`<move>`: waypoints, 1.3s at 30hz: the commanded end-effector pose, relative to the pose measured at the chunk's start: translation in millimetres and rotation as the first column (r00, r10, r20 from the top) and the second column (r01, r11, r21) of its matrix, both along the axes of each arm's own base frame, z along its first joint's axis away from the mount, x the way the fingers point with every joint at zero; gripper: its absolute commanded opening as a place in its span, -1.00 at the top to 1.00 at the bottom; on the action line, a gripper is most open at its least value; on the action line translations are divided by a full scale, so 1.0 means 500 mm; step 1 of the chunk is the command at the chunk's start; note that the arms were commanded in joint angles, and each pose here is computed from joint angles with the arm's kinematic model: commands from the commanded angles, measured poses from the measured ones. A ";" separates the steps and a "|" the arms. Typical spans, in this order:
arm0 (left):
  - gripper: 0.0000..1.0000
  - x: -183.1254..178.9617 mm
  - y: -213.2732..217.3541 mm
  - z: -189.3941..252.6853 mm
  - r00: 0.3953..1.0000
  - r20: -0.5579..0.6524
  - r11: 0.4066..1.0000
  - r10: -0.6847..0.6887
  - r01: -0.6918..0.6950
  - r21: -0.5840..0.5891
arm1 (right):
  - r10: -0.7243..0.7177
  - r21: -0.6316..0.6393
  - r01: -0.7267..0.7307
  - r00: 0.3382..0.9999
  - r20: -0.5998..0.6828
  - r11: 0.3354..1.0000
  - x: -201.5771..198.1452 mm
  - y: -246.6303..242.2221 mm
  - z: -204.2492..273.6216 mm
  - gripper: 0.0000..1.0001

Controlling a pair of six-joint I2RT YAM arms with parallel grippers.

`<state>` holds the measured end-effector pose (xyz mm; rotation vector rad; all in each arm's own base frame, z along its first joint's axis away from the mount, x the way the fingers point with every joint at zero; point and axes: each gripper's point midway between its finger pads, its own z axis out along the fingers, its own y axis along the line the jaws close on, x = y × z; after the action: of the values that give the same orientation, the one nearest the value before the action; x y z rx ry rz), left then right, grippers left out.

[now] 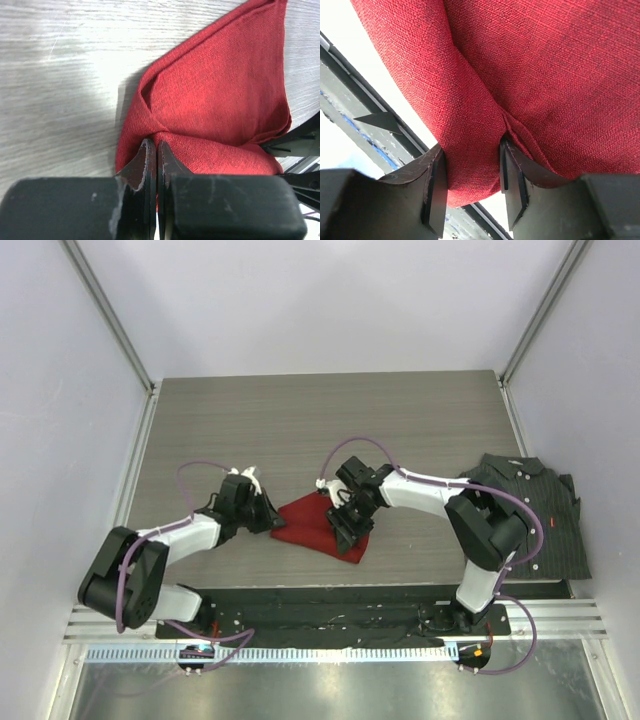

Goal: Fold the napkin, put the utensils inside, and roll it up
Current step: Roll the napkin with the utensil

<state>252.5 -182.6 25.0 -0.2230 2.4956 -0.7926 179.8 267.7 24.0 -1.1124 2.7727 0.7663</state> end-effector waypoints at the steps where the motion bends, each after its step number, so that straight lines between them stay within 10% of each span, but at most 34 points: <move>1: 1.00 0.002 0.004 -0.028 0.999 -0.051 0.999 -0.014 0.017 0.048 | -0.001 -0.055 -0.003 0.998 -0.063 0.998 -0.025 -0.024 -0.032 -0.01; 11: 1.00 0.000 -0.003 -0.051 0.992 -0.116 0.997 -0.043 0.051 0.060 | -0.017 0.017 0.013 0.968 0.249 1.000 0.061 0.024 0.121 -0.56; 20: 1.00 -0.006 -0.008 -0.059 0.985 -0.163 0.996 -0.058 0.069 0.061 | 0.065 -0.024 -0.068 0.707 0.705 0.997 0.112 0.122 0.196 -0.70; 39: 1.00 0.005 -0.009 -0.040 0.989 -0.137 0.996 -0.052 0.060 0.060 | 0.202 -0.112 -0.170 0.734 0.649 0.979 0.089 0.171 0.023 -0.27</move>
<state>272.1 -202.8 23.3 -0.1914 2.5700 -0.8495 217.9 349.1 34.8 -1.4024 2.0996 0.1920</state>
